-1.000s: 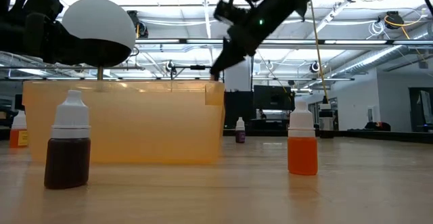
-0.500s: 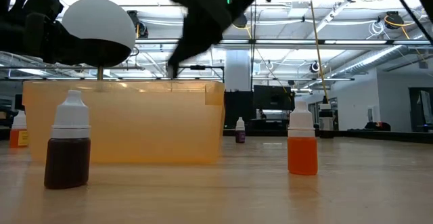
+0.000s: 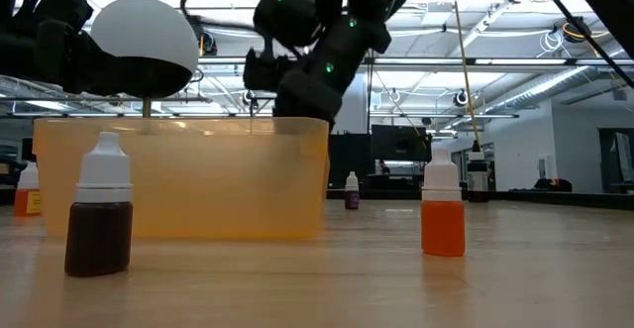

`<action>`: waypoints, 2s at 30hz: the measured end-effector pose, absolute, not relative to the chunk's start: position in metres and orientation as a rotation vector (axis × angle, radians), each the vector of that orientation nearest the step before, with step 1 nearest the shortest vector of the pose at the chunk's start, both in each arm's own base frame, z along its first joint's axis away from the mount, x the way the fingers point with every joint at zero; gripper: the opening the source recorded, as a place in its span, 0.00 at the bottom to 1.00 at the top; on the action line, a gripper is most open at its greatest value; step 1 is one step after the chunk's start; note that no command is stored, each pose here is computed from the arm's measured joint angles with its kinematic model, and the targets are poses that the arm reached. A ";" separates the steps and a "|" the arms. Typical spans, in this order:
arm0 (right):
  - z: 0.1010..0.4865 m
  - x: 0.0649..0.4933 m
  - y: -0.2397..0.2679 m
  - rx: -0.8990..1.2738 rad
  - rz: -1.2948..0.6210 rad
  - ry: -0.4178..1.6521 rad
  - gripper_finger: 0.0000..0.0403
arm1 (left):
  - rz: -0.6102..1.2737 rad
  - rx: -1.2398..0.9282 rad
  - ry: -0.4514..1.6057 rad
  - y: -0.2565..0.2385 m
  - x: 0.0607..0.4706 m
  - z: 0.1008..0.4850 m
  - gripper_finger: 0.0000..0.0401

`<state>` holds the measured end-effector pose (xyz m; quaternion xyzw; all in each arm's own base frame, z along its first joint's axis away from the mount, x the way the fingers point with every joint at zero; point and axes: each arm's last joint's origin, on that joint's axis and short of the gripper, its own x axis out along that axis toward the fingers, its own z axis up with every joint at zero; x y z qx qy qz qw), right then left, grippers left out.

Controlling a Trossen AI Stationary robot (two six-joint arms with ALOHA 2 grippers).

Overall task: Pick & Place food coloring
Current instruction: Put the small green food coloring bottle into the orange bin, then put the small dark purple food coloring bottle into the orange bin

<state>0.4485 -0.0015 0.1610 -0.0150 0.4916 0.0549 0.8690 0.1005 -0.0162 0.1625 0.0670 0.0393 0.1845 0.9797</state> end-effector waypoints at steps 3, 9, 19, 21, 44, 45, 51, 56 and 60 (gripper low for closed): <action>0.159 0.449 -0.003 -0.033 0.112 1.027 0.13 | 0.372 0.135 0.079 -0.016 0.101 0.162 0.77; 0.157 0.450 -0.005 -0.052 0.121 1.024 0.13 | 0.371 0.135 0.080 -0.016 0.101 0.162 0.77; 0.159 0.452 -0.007 -0.047 0.109 1.000 0.36 | 0.371 0.135 0.080 -0.016 0.101 0.162 0.77; 0.159 0.452 -0.007 -0.039 0.104 0.998 0.41 | 0.371 0.135 0.080 -0.016 0.101 0.162 0.77; 0.232 0.370 -0.017 -0.096 -0.188 1.065 0.48 | 0.372 0.135 0.080 -0.016 0.101 0.162 0.77; 0.224 0.367 -0.019 -0.088 -0.191 1.056 0.48 | 0.372 0.135 0.080 -0.016 0.100 0.162 0.77; 0.196 0.357 -0.033 -0.074 -0.225 1.002 0.53 | 0.372 0.135 0.080 -0.016 0.101 0.162 0.77; 0.181 0.351 -0.040 -0.051 -0.201 0.994 0.57 | 0.371 0.135 0.080 -0.016 0.101 0.162 0.77; 0.174 0.348 -0.045 -0.001 -0.194 0.978 0.57 | 0.372 0.135 0.080 -0.016 0.101 0.162 0.77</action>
